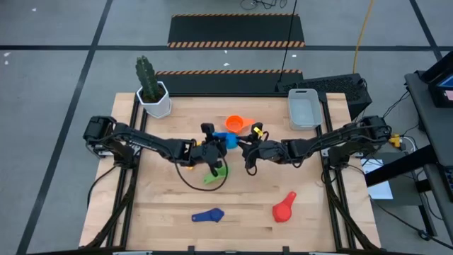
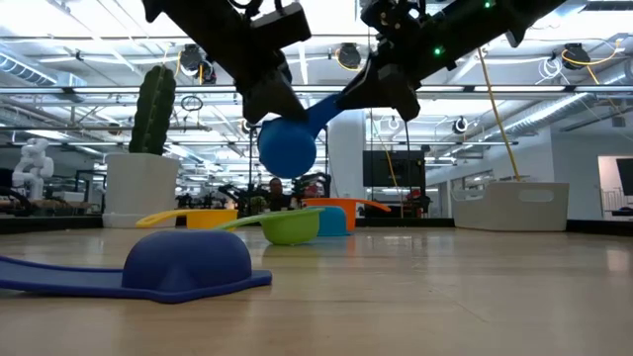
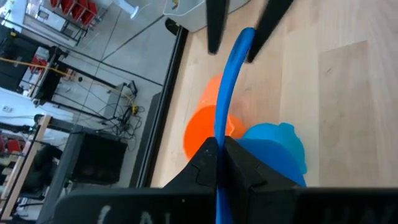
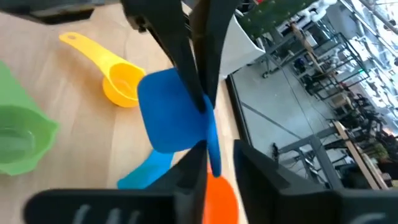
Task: Nest measuring cups in basket
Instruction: Stack the blue measuring cup on top of the orange measuring cup
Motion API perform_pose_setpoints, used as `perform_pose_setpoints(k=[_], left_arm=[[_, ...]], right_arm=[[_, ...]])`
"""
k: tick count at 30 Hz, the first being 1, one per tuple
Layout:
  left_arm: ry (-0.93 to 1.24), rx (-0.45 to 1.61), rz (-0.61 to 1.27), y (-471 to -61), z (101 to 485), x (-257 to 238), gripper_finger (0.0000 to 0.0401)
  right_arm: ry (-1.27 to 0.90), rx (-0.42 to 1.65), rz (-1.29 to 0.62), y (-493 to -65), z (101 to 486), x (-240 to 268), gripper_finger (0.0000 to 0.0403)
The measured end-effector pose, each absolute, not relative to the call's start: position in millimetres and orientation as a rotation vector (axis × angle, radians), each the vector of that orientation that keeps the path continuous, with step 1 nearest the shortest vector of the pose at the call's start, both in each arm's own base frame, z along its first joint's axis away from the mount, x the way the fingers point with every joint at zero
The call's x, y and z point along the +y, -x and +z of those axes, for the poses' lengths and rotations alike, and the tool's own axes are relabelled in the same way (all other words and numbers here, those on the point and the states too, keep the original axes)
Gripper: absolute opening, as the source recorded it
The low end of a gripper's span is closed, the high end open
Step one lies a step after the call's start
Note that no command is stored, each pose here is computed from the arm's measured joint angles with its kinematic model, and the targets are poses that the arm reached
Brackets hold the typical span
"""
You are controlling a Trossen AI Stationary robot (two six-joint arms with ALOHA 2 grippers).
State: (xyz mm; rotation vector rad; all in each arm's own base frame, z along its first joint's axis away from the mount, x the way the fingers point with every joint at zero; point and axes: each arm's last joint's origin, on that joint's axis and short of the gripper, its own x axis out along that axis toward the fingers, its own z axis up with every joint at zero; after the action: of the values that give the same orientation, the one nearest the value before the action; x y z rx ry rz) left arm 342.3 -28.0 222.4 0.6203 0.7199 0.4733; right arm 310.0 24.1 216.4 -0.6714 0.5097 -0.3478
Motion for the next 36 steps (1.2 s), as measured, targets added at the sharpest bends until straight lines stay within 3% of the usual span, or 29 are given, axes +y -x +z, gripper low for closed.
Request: perform_pose_setpoints(k=[5,10,19,23,28,36], left_arm=[[-0.647,0.703,0.465,-343,224,-33,0.0009],[-0.649,0.698,0.458,-343,224,-35,0.0015],[-0.505,0.639,0.488,-345,226,-34,0.014],[-0.464,0.626,0.418,-343,229,-36,0.0174],[-0.392,0.626,0.418,-337,237,-28,0.0178],[-0.29,0.622,0.401,-309,249,-5,0.0151]], right_arm=[[0.67,0.51,-0.323,-310,216,23,0.0008],[0.668,0.514,-0.311,-310,215,21,0.0008],[0.696,0.545,-0.291,-308,214,21,0.0001],[0.675,0.557,-0.302,-306,215,17,0.0001],[0.675,0.585,-0.319,-298,223,8,0.0001],[0.639,0.555,-0.263,-275,236,-7,0.0]])
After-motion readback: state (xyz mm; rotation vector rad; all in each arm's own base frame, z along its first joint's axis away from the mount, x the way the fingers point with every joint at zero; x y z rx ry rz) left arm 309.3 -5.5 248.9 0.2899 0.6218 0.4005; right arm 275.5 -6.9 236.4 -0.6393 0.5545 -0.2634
